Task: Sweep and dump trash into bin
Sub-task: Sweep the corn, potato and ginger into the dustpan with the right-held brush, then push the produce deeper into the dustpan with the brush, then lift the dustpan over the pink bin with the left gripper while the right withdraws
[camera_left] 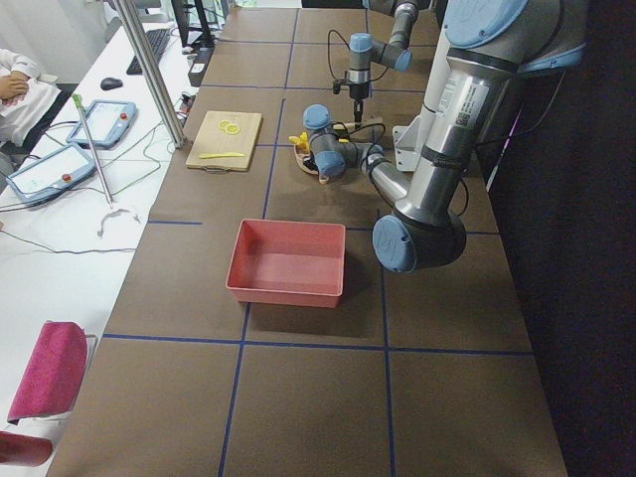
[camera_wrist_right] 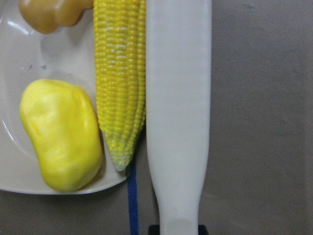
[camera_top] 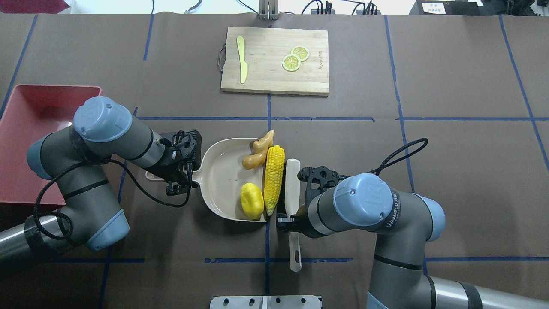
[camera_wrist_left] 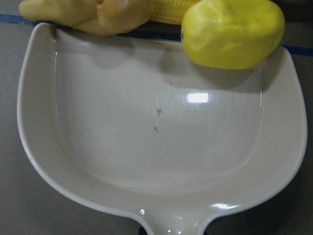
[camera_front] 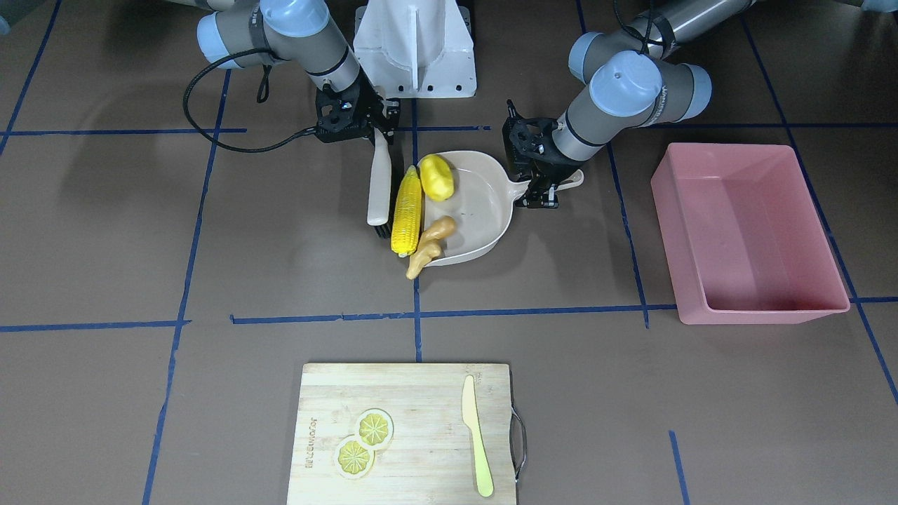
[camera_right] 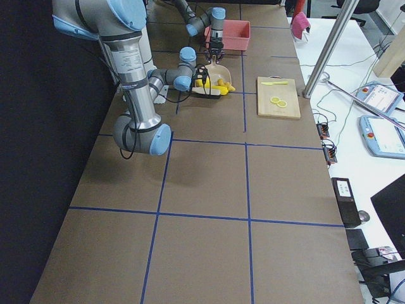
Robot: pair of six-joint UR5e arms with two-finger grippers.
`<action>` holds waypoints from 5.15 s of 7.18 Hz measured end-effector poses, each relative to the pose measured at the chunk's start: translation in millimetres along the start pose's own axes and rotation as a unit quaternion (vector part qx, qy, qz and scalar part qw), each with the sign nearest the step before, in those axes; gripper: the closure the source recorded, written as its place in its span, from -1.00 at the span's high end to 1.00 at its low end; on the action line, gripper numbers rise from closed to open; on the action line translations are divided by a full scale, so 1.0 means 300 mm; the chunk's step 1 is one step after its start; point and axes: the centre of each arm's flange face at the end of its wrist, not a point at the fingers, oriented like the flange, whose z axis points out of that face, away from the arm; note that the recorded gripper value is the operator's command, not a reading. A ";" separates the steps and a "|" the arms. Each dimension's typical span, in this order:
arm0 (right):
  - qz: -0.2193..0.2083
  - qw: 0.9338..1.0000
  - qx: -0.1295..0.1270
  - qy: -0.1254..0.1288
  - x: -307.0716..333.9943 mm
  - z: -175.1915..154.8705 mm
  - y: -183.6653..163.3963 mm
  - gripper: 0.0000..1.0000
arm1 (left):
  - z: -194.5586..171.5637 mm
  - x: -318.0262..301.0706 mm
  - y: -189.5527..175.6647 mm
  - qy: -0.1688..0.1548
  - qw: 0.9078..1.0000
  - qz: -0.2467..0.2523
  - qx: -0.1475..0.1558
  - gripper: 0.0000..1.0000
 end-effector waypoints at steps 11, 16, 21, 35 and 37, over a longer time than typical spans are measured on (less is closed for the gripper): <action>-0.018 1.000 0.019 -0.012 -0.254 0.060 0.010 -1.00 | 0.000 0.000 0.000 0.000 1.000 -0.001 0.000 -1.00; -0.020 0.999 0.020 -0.027 -0.258 -0.007 0.015 -1.00 | -0.008 0.004 -0.004 0.001 1.000 0.000 0.003 -1.00; -0.006 1.000 0.018 0.014 -0.209 -0.078 0.000 -1.00 | -0.016 0.009 -0.011 0.002 1.000 -0.021 0.009 -1.00; -0.014 0.992 0.013 0.128 0.048 -0.102 -0.132 -1.00 | -0.585 -0.194 0.197 -0.116 0.986 -0.098 0.066 -1.00; -0.014 0.991 0.014 0.129 0.050 -0.102 -0.133 -1.00 | -0.718 -0.257 0.395 -0.126 0.979 -0.149 0.061 -1.00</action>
